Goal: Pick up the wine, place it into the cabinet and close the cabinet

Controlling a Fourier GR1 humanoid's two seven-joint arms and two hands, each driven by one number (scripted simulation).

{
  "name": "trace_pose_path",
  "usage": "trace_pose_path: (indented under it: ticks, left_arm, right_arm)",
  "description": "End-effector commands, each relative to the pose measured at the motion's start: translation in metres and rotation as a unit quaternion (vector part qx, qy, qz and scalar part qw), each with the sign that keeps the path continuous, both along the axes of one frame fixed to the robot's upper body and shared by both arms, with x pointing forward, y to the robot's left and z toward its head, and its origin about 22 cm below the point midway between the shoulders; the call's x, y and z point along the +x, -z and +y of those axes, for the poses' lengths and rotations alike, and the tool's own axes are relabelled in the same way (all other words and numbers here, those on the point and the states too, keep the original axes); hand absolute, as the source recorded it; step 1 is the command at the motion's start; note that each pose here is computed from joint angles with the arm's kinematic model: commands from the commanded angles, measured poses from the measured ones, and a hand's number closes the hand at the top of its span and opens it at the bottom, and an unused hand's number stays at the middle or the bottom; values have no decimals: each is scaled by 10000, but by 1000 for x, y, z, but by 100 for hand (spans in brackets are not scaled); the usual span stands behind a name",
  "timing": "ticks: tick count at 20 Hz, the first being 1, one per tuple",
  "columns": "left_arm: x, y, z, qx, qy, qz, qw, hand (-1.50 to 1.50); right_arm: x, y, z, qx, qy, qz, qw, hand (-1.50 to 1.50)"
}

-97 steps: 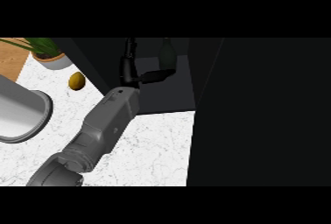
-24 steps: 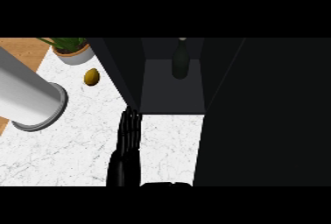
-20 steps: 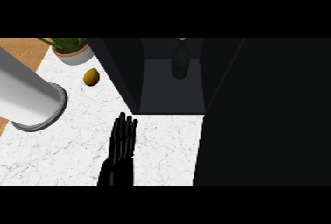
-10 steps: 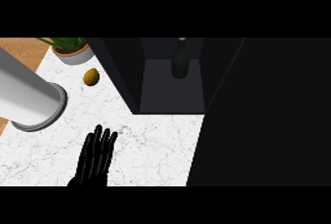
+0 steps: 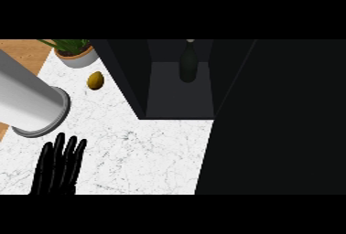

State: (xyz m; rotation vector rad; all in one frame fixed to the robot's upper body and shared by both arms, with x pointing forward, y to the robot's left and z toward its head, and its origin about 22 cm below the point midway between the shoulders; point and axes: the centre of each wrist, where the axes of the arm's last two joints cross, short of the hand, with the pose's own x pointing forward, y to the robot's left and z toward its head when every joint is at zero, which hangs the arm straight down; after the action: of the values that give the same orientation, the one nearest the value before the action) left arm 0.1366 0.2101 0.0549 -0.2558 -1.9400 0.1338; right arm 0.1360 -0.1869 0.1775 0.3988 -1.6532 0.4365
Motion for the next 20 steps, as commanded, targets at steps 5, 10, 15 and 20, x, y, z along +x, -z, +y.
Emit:
trace_pose_path:
  ticks: [5,10,15,20]
  left_arm:
    - [-1,-16,40,-30,-208,-199,9996,-150]
    - [11,-25,66,-46,-319,-90,9994,-150]
    - [7,-15,99,50,-421,-96,9991,-150]
    - [16,-15,122,74,-394,-9,9992,-150]
  right_arm:
    - [-27,-11,19,105,-1264,-69,9919,150]
    - [-41,-11,50,128,-1736,-114,9847,150]
    - [-57,-22,67,241,-1777,-187,9836,150]
    - [-58,-19,75,342,-1777,-19,9835,150]
